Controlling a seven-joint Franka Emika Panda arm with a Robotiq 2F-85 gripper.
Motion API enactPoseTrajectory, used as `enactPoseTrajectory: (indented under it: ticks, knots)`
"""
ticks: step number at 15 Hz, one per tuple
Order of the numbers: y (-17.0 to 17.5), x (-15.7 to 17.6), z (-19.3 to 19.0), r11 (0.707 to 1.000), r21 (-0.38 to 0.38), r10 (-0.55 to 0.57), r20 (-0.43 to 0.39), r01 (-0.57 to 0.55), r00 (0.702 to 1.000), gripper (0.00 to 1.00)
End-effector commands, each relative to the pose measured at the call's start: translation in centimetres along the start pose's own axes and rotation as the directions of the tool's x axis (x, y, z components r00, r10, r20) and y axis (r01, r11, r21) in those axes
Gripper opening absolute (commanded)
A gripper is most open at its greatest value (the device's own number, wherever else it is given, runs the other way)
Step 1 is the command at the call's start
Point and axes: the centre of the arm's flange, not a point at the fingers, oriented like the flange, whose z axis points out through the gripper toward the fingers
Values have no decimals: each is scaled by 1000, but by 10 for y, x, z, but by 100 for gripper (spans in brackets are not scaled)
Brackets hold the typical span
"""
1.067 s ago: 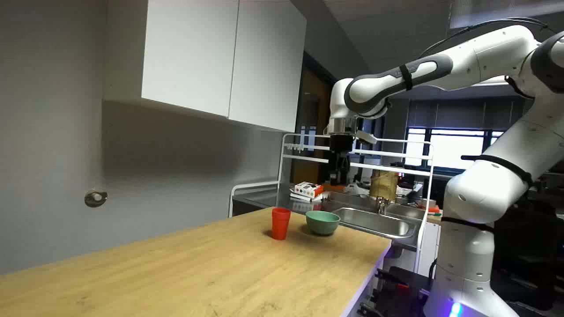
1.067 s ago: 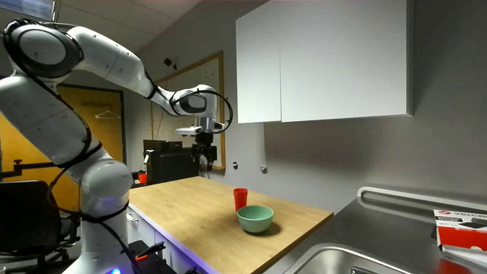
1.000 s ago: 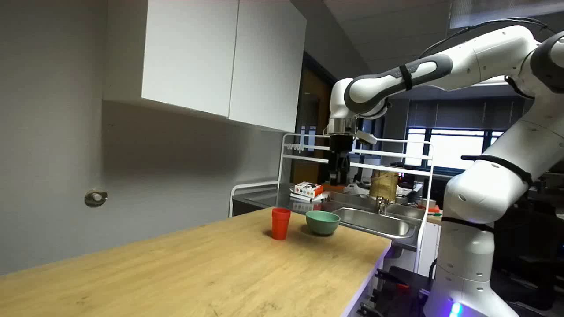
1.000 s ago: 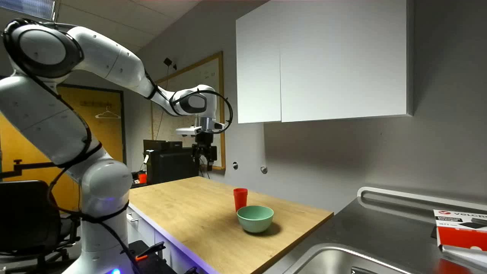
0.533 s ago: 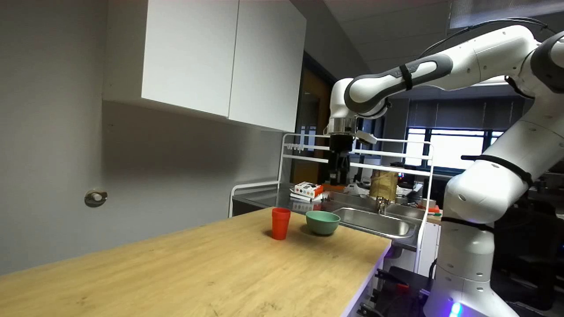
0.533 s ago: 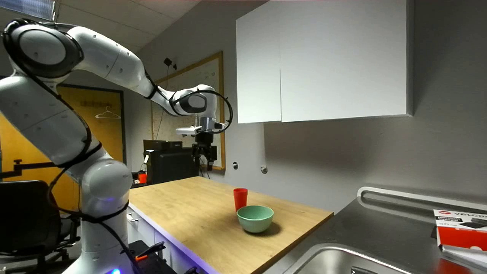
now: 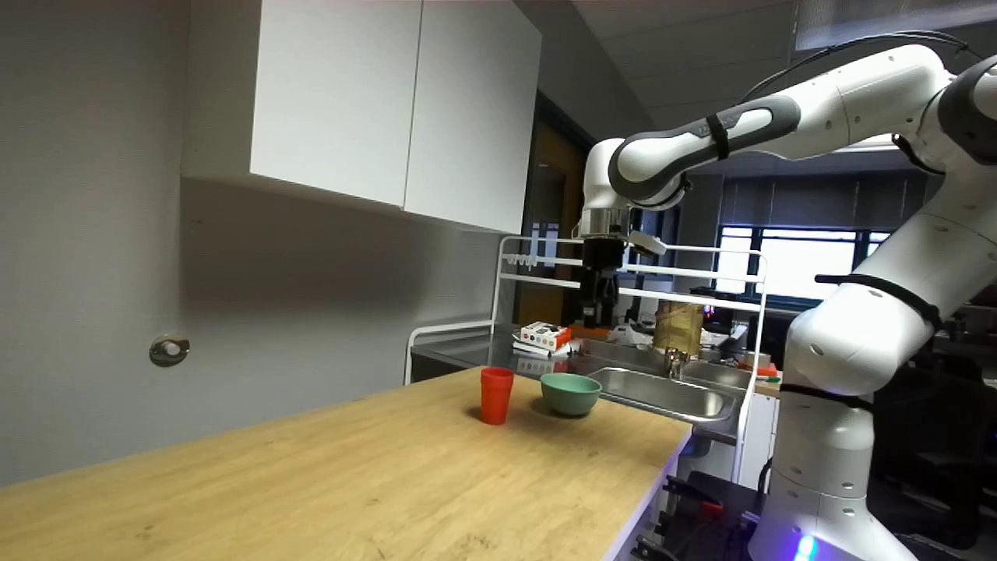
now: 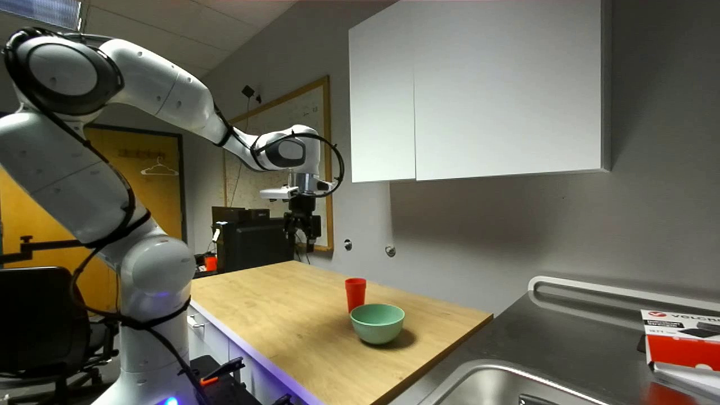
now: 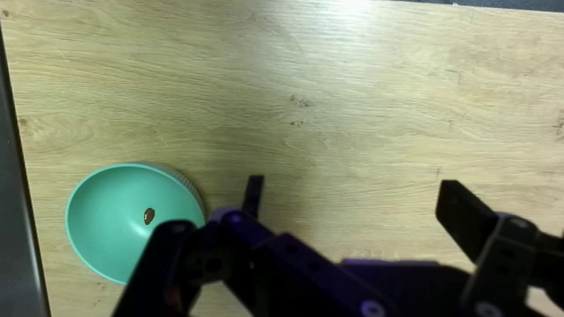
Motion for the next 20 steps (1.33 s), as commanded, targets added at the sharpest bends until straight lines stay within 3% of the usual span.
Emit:
enactPoseTrajectory:
  ticks: [1,10,20]
  knots:
    - [0,0,0,1000,0,0,0,0,1000,100]
    - [-5,30,5,997,-5,72,-36,-72,997,100]
    - [-31,110,19,989,36,144,-80,-142,986,100]
